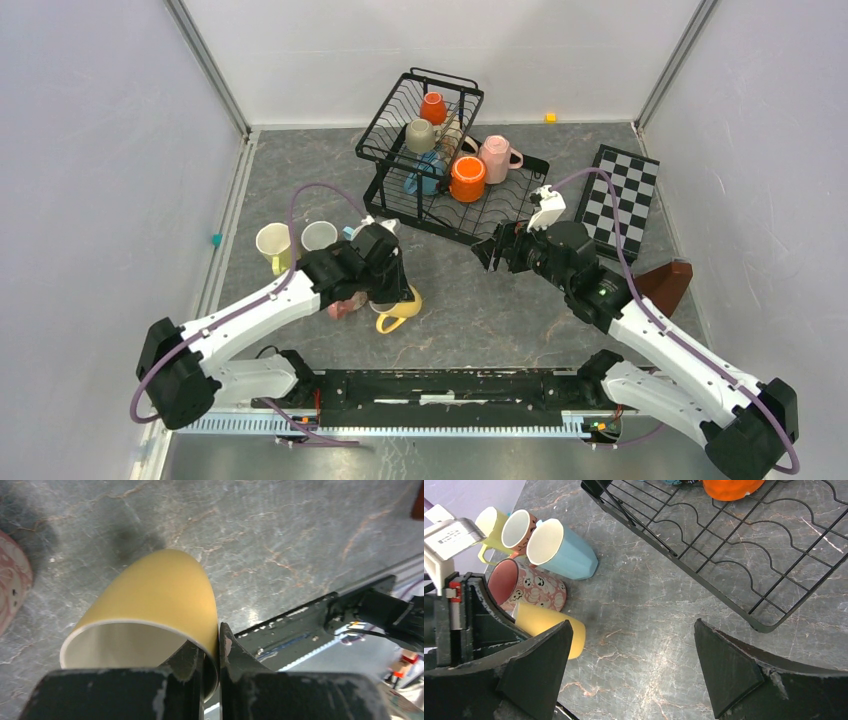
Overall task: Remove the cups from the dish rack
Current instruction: Place the cup at the center of the board.
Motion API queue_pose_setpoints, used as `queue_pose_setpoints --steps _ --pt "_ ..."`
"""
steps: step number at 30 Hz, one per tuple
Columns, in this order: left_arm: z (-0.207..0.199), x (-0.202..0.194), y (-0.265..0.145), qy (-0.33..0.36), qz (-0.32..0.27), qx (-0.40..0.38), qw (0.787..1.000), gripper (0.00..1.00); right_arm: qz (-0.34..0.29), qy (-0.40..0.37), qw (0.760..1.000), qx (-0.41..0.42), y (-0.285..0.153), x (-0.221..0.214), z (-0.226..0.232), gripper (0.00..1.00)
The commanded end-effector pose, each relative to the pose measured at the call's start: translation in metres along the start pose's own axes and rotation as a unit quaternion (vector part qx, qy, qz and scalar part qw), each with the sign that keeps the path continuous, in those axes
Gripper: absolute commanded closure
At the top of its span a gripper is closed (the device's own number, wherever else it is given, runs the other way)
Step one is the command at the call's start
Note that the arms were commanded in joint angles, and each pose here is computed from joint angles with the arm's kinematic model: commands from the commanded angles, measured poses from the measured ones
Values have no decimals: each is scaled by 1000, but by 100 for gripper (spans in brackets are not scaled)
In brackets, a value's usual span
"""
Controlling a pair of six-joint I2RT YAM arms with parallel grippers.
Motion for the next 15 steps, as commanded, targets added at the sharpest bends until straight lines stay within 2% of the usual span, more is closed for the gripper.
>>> queue_pose_setpoints --steps 1,11,15 --pt "-4 17 -1 48 -29 11 998 98 -26 -10 999 24 -5 18 13 2" --pt "4 13 20 68 14 46 997 98 -24 -16 999 16 -8 21 13 2" --pt "10 13 25 77 14 75 994 98 -32 -17 999 13 -12 21 11 2"
Point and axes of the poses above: each gripper's point midway between its finger pads, its own y axis out along the fingers, its own z axis along the line the jaws close on, x = y × z, the point moved 9 cm from there along -y, back along the fingers, and after that the axes turned 11 degrees about y, right-handed, at the moved point
